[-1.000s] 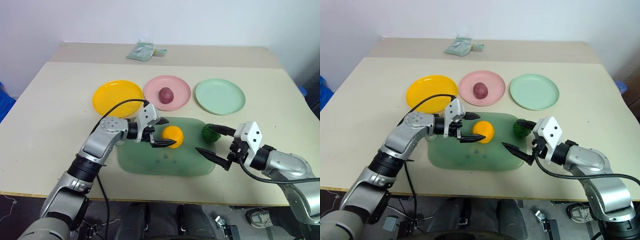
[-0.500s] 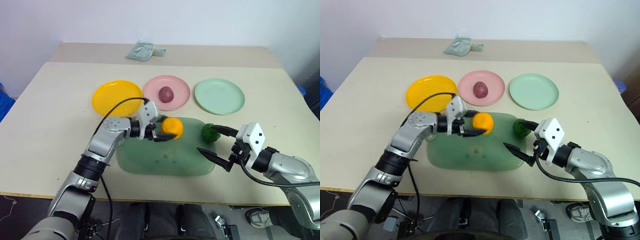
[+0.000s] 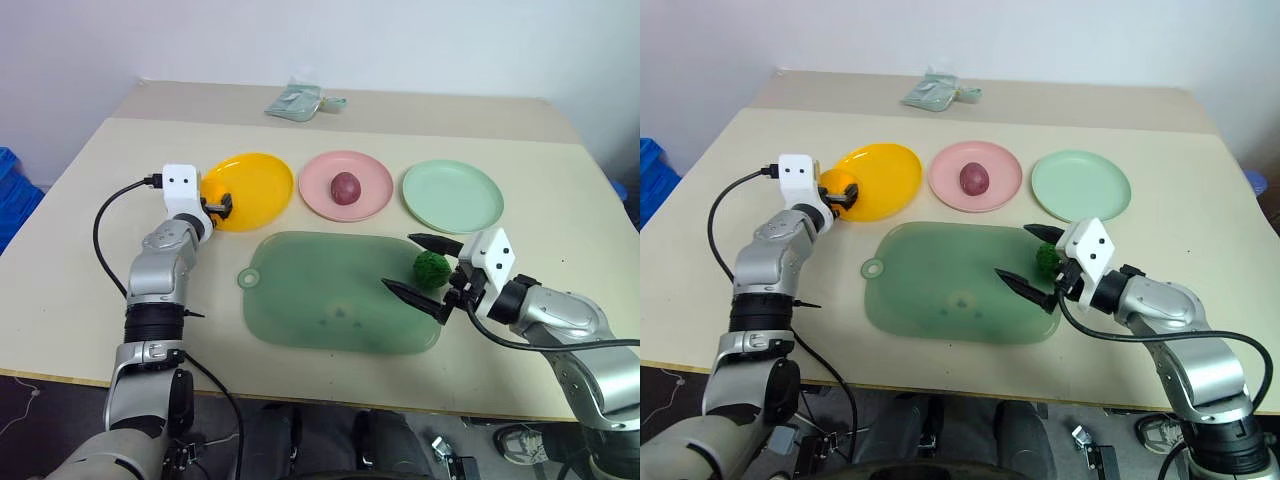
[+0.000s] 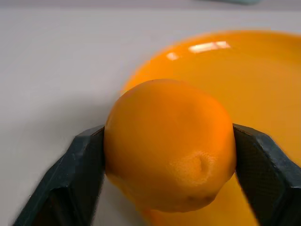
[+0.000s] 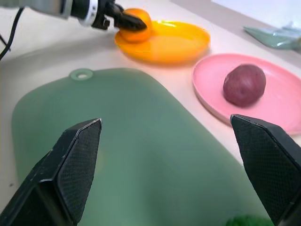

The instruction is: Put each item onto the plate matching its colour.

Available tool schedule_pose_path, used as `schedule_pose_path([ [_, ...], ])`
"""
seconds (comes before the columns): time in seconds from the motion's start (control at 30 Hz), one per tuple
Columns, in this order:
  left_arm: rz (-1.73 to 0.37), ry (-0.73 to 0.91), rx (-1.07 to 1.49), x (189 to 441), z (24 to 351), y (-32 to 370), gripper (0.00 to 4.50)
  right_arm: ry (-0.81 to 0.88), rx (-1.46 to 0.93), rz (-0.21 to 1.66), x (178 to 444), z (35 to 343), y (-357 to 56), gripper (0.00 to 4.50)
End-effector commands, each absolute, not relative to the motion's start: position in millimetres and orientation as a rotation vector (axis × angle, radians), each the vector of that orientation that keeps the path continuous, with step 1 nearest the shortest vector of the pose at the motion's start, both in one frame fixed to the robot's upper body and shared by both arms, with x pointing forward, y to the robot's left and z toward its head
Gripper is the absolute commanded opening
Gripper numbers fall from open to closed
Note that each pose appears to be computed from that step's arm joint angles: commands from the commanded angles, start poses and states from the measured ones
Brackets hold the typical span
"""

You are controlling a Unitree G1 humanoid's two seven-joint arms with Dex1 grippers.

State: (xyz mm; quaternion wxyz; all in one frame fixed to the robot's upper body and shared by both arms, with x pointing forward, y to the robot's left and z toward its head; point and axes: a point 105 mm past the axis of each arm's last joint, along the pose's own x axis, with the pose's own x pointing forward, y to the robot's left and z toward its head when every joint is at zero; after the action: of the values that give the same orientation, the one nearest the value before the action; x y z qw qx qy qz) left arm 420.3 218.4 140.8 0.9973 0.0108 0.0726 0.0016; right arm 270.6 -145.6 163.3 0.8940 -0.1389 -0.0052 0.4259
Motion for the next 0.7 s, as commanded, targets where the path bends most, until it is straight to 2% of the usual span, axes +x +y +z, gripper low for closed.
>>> schedule_pose_path([
  [0.03, -0.034, 0.029, 0.015, 423, 170, 212, 4.47, -0.017, -0.267, 0.837, 280, 170, -154, 4.50],
  [0.2, -0.117, -0.058, -0.006, 412, 187, 209, 4.47, -0.002, -0.283, 0.813, 283, 168, -162, 4.50],
  [0.37, -0.341, -0.173, 0.065, 376, 209, 202, 4.47, 0.037, -0.357, 0.699, 291, 160, -183, 4.50],
  [0.43, -0.510, -0.150, 0.114, 352, 203, 190, 4.47, 0.064, -0.371, 0.687, 291, 153, -188, 4.50],
  [0.57, -0.866, 0.026, 0.283, 297, 163, 165, 4.47, 0.151, -0.359, 0.649, 295, 133, -195, 4.50],
  [0.7, -0.995, 0.084, 0.285, 277, 149, 149, 4.47, 0.206, -0.325, 0.623, 299, 119, -198, 4.50],
])
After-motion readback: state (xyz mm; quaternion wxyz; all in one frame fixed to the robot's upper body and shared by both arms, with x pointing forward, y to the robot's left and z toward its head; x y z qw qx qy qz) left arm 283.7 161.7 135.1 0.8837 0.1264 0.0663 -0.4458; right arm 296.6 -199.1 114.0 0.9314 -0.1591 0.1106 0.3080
